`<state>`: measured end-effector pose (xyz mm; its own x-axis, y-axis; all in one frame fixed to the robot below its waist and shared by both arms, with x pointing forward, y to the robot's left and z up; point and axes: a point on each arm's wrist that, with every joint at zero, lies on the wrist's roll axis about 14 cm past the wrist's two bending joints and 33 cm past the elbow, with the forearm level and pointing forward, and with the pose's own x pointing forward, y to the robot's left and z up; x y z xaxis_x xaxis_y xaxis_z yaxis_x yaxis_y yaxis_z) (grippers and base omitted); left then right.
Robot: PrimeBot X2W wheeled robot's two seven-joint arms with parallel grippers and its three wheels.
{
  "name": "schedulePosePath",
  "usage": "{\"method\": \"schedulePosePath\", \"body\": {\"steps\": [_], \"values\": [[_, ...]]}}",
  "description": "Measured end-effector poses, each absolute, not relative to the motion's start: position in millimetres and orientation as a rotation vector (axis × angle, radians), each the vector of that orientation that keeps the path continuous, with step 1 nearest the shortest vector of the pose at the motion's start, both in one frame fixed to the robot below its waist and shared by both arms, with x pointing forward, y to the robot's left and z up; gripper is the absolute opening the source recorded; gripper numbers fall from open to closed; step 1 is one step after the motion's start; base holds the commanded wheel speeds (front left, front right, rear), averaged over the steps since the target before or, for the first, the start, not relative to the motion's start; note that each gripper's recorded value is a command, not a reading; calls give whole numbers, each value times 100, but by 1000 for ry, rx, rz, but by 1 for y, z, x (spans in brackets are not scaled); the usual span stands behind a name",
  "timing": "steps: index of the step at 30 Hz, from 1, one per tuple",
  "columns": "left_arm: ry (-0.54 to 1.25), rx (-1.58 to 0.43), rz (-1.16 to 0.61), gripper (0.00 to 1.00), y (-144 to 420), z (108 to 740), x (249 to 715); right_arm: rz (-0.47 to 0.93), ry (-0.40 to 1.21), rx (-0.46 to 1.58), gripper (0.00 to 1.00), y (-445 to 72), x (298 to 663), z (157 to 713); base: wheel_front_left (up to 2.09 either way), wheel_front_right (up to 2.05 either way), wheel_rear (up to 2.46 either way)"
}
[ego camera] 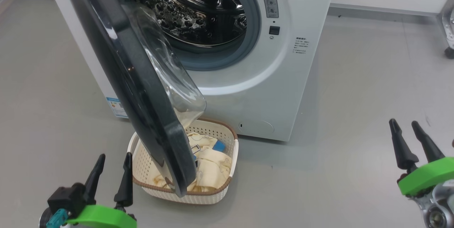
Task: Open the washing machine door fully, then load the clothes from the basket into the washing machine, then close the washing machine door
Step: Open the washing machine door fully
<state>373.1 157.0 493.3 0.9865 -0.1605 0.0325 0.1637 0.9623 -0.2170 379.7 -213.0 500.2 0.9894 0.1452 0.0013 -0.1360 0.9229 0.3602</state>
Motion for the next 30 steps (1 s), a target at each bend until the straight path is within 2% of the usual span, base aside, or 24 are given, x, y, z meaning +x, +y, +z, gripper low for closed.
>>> {"method": "schedulePosePath", "body": {"steps": [13,14,15,16,17,24,30], "values": [[-8,-221,-154,100,160,491,373,122,81,383,100,-209,368,478,0,0,0],[-8,-222,-152,70,161,491,373,121,80,384,100,-209,368,477,0,0,0],[-8,-222,-150,22,162,491,373,120,80,385,100,-209,368,478,0,0,0],[-9,-222,-148,22,162,491,373,120,79,385,100,-209,368,478,0,0,0],[-10,-222,-146,0,163,491,373,119,78,385,100,-209,369,478,0,0,0],[-71,-227,-103,0,176,509,376,119,70,385,100,-209,371,480,0,0,0],[-235,-241,-66,0,187,560,377,126,64,379,100,-208,373,482,0,0,0]]}}
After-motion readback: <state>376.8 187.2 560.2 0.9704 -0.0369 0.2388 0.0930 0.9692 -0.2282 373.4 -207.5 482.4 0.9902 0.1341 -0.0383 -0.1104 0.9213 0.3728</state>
